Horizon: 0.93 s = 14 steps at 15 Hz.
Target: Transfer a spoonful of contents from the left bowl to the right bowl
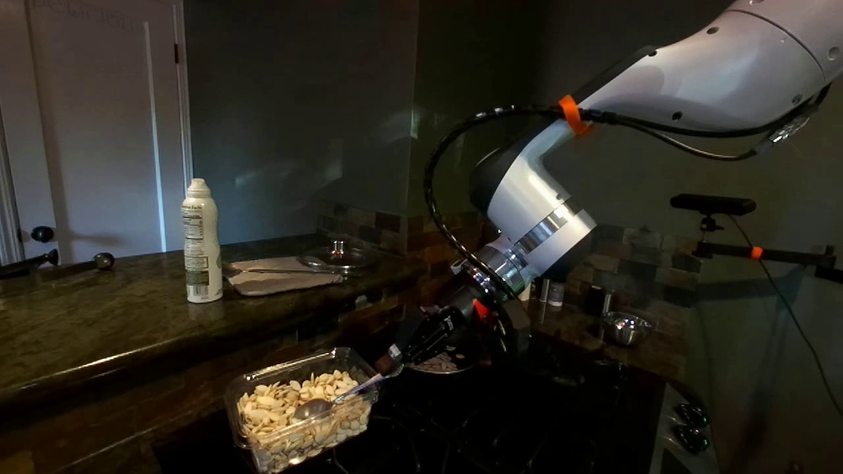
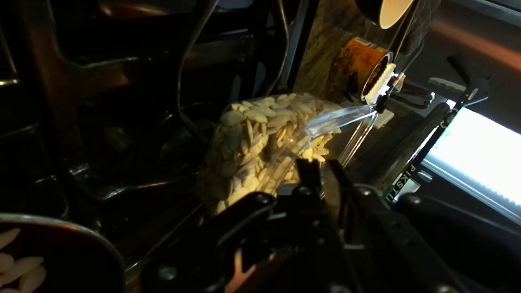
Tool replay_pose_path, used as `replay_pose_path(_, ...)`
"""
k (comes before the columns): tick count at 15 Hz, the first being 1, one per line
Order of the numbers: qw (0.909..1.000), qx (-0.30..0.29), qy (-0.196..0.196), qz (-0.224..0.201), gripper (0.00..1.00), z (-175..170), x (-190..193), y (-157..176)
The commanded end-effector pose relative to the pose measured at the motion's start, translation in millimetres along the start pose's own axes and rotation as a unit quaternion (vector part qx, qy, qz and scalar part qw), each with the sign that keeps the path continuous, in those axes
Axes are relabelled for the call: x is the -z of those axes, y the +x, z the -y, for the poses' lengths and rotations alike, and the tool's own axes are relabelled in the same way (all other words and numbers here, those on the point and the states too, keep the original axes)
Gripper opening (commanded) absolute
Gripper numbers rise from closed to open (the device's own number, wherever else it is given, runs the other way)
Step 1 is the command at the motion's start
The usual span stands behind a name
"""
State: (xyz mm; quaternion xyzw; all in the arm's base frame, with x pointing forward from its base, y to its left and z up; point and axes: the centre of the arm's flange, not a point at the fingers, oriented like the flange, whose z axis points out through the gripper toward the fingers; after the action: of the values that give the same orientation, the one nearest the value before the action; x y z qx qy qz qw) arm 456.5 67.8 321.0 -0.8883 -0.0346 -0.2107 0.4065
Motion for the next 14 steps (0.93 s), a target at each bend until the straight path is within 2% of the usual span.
replay_pose_path(1,0.9999,0.004,-0.016,0.004,0.00,5.7,5.6,0.5)
replay_pose_path(8,0.9968,0.047,-0.064,-0.013,0.01,38.5,38.4,35.9)
replay_pose_path(11,0.9855,0.113,-0.122,-0.035,0.01,60.5,51.5,50.1)
replay_pose_path(14,0.9677,0.176,-0.180,-0.008,0.01,75.9,53.3,49.5)
